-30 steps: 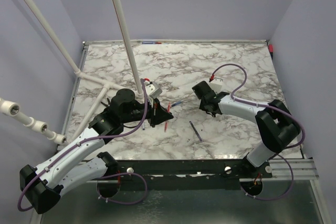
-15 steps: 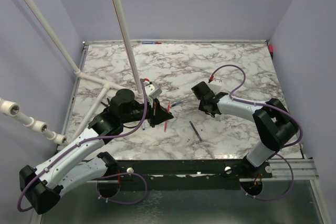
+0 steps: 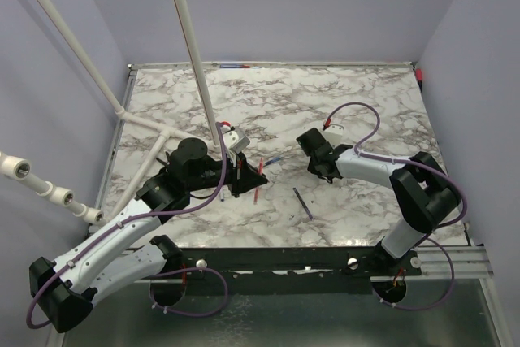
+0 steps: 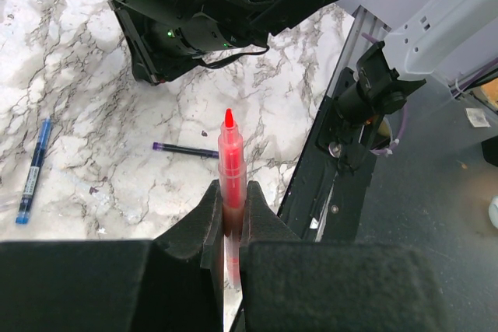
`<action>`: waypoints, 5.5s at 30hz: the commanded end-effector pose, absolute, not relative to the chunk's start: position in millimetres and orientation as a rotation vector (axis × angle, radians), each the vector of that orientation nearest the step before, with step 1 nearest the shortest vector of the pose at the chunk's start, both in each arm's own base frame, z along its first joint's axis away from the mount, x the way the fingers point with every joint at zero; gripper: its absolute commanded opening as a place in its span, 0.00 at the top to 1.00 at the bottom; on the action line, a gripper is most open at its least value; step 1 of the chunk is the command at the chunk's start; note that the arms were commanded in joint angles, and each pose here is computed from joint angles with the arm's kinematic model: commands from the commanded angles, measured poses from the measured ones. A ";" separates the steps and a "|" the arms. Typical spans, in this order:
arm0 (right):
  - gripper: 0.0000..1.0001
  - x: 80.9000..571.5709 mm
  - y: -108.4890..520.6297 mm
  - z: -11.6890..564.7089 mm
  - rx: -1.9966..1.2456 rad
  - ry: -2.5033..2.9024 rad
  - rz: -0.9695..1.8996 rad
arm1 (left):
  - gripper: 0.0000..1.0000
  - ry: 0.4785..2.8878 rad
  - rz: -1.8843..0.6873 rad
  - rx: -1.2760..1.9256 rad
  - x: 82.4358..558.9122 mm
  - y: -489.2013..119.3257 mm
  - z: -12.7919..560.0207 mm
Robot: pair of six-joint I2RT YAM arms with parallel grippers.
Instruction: Insert the pens into the pen caps
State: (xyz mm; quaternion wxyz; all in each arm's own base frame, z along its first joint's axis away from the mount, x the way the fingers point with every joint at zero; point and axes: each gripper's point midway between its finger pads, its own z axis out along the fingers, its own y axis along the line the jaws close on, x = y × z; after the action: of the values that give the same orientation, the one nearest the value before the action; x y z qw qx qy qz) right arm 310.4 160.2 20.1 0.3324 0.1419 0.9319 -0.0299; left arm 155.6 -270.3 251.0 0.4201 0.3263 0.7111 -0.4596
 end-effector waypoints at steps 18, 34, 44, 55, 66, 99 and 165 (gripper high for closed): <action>0.99 303.3 164.7 32.5 0.330 2.435 0.019 | 1.00 1.798 -1.125 0.812 158.2 -267.8 246.0; 0.99 302.7 204.7 157.7 0.110 2.210 0.410 | 1.00 1.810 -1.141 0.826 156.3 -270.1 242.7; 0.99 271.9 252.6 278.0 -0.022 1.875 0.746 | 1.00 1.810 -1.156 0.843 154.0 -271.7 241.5; 0.99 226.5 290.3 377.9 -0.195 1.453 1.127 | 1.00 1.766 -1.224 0.890 141.7 -274.1 248.3; 0.99 179.2 321.3 406.0 -0.445 1.246 1.351 | 1.00 1.653 -1.379 0.940 118.8 -279.2 269.6; 0.99 133.9 340.9 399.6 -0.600 1.171 1.465 | 1.00 1.424 -1.574 0.881 94.2 -276.6 321.0; 0.99 127.8 346.5 379.4 -0.597 1.222 1.417 | 1.00 1.380 -1.582 0.860 89.1 -272.5 334.9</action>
State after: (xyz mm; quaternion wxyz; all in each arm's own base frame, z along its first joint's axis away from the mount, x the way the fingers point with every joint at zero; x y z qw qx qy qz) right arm 128.4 348.4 385.8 0.5518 -0.2524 0.5133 0.6069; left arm 91.6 -274.2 320.9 0.4071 0.3429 0.5693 -0.6266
